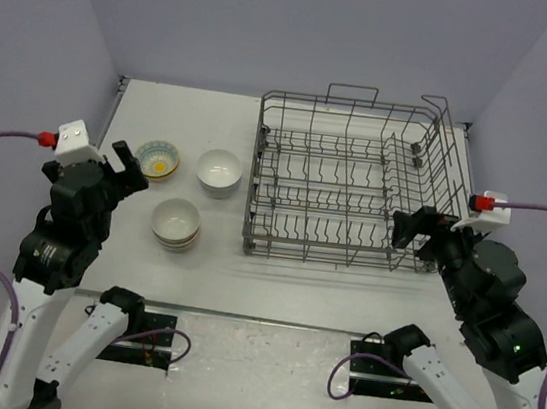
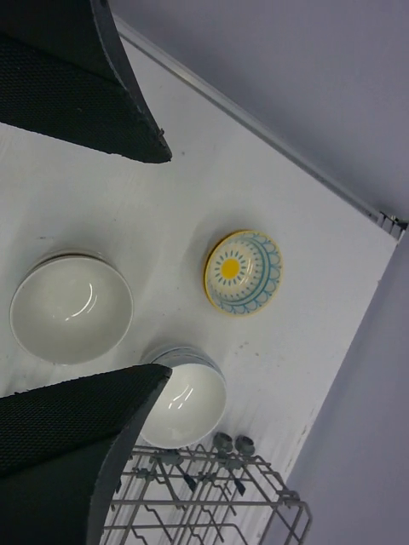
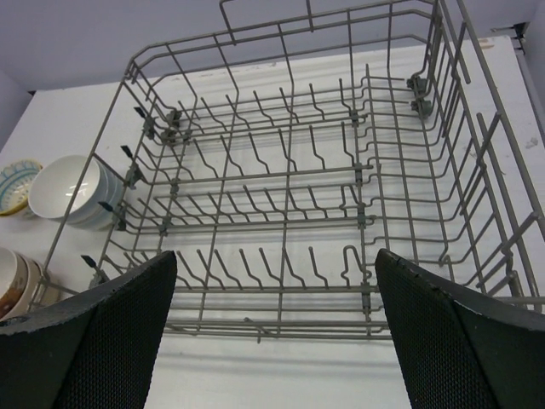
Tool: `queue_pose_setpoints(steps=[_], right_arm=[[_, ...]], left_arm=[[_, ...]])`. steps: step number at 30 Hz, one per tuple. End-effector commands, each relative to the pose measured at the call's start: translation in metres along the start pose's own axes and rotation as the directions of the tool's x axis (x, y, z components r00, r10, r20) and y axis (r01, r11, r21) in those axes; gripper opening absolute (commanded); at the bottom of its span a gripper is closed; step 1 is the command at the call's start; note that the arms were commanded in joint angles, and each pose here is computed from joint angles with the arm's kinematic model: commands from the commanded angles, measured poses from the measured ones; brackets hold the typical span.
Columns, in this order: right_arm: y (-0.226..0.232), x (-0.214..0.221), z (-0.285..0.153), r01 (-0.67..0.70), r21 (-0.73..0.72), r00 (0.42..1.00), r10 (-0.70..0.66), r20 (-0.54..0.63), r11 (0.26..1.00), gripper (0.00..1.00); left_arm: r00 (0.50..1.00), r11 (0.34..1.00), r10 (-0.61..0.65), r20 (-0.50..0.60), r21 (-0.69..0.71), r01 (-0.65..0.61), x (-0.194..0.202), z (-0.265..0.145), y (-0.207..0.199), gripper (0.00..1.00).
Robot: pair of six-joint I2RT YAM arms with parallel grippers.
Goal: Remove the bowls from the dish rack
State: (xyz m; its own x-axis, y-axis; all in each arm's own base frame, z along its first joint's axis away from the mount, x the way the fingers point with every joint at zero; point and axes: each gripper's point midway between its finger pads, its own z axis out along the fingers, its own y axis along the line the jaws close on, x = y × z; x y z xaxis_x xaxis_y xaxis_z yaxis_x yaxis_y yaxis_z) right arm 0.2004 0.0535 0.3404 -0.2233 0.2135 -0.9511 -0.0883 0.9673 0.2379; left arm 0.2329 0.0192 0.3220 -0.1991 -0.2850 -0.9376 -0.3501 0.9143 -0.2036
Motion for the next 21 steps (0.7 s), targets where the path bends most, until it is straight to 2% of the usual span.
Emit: queue_pose_setpoints(steps=[1, 3, 6, 9, 21], right_arm=[[-0.013, 0.002, -0.012, -0.01, 0.047, 1.0, 0.01, 0.0, 0.999, 0.99], [-0.015, -0.003, -0.02, -0.024, 0.033, 0.998, 0.022, 0.05, 0.999, 0.99], [-0.02, -0.001, -0.027, -0.024, 0.022, 0.995, 0.022, 0.098, 0.999, 0.99], [-0.024, 0.004, -0.029, -0.019, 0.026, 0.993, 0.016, 0.119, 0.999, 0.99], [-0.025, 0.013, -0.022, -0.018, 0.034, 0.995, 0.015, 0.098, 0.999, 0.99]], left_arm=[[1.0, 0.995, 0.01, 0.003, -0.097, -0.009, 0.024, 0.005, 0.023, 1.0], [1.0, 0.989, 0.012, 0.021, -0.15, -0.008, 0.036, 0.008, 0.037, 1.0], [0.999, 0.992, -0.028, 0.04, -0.119, 0.033, 0.048, 0.008, 0.036, 1.0], [0.997, 0.992, -0.036, 0.069, -0.119, 0.044, 0.042, 0.003, 0.04, 1.0], [0.987, 0.981, -0.093, 0.134, -0.158, 0.114, 0.036, -0.012, 0.057, 1.0]])
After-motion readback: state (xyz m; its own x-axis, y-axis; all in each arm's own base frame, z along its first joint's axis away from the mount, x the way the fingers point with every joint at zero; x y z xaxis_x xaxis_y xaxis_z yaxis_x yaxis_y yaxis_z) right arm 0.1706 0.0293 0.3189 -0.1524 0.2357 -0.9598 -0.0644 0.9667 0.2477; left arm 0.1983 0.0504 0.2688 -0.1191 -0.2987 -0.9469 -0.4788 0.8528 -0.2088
